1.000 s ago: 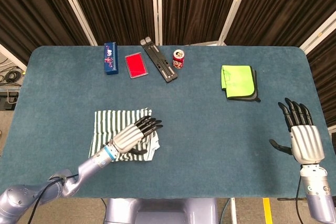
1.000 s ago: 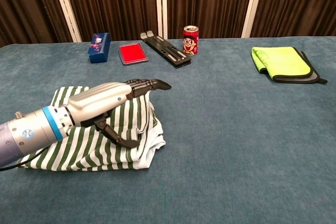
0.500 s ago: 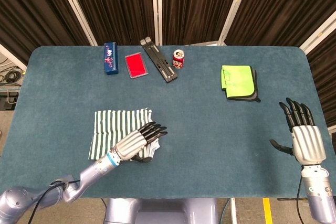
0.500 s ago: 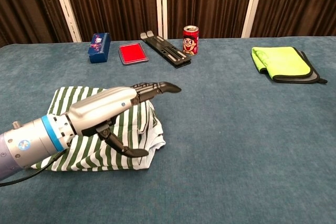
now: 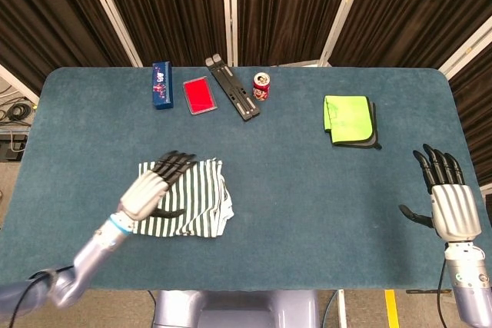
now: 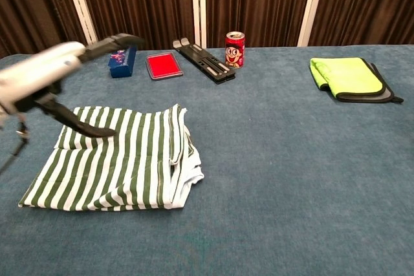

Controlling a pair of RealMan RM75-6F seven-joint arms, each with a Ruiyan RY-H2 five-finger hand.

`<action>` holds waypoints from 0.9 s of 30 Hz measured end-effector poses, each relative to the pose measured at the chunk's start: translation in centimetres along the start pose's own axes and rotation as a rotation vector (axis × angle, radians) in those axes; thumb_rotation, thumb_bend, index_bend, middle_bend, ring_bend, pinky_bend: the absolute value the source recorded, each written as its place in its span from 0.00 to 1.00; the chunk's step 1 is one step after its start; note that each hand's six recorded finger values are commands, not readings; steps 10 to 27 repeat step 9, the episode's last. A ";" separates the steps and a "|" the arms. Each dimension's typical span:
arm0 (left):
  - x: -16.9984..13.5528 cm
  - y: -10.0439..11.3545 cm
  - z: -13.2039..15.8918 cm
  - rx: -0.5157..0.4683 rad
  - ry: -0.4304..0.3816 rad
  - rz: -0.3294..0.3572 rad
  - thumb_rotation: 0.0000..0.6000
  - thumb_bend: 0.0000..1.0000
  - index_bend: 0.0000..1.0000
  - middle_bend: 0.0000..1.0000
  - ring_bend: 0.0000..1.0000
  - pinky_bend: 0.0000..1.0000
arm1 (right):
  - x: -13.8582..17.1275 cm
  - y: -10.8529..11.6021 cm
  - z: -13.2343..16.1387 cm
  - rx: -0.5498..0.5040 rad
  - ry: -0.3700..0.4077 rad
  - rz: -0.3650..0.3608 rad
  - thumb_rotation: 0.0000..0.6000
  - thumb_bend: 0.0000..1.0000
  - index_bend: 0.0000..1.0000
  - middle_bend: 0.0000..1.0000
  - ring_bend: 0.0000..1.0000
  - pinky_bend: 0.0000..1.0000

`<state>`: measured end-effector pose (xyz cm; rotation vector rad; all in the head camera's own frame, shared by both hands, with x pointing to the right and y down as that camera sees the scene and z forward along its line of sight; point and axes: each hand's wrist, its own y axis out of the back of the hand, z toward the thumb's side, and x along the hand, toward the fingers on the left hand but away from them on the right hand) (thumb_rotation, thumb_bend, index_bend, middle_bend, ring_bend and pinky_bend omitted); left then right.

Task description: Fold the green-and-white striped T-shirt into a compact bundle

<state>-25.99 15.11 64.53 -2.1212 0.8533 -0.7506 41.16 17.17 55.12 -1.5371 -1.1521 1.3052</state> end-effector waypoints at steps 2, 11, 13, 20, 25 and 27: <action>-1.6 1.5 -0.8 0.037 0.063 0.019 1.00 0.12 0.00 0.00 0.00 0.00 | 0.0 0.0 -0.1 0.009 -0.005 0.001 1.00 0.00 0.01 0.00 0.00 0.00; -9.4 6.7 -3.8 0.177 0.385 0.082 1.00 0.12 0.00 0.00 0.00 0.00 | 0.1 0.6 -0.3 0.056 -0.022 -0.009 1.00 0.00 0.01 0.00 0.00 0.00; -9.4 6.7 -3.8 0.177 0.385 0.082 1.00 0.12 0.00 0.00 0.00 0.00 | 0.1 0.6 -0.3 0.056 -0.022 -0.009 1.00 0.00 0.01 0.00 0.00 0.00; -9.4 6.7 -3.8 0.177 0.385 0.082 1.00 0.12 0.00 0.00 0.00 0.00 | 0.1 0.6 -0.3 0.056 -0.022 -0.009 1.00 0.00 0.01 0.00 0.00 0.00; -9.4 6.7 -3.8 0.177 0.385 0.082 1.00 0.12 0.00 0.00 0.00 0.00 | 0.1 0.6 -0.3 0.056 -0.022 -0.009 1.00 0.00 0.01 0.00 0.00 0.00; -9.4 6.7 -3.8 0.177 0.385 0.082 1.00 0.12 0.00 0.00 0.00 0.00 | 0.1 0.6 -0.3 0.056 -0.022 -0.009 1.00 0.00 0.01 0.00 0.00 0.00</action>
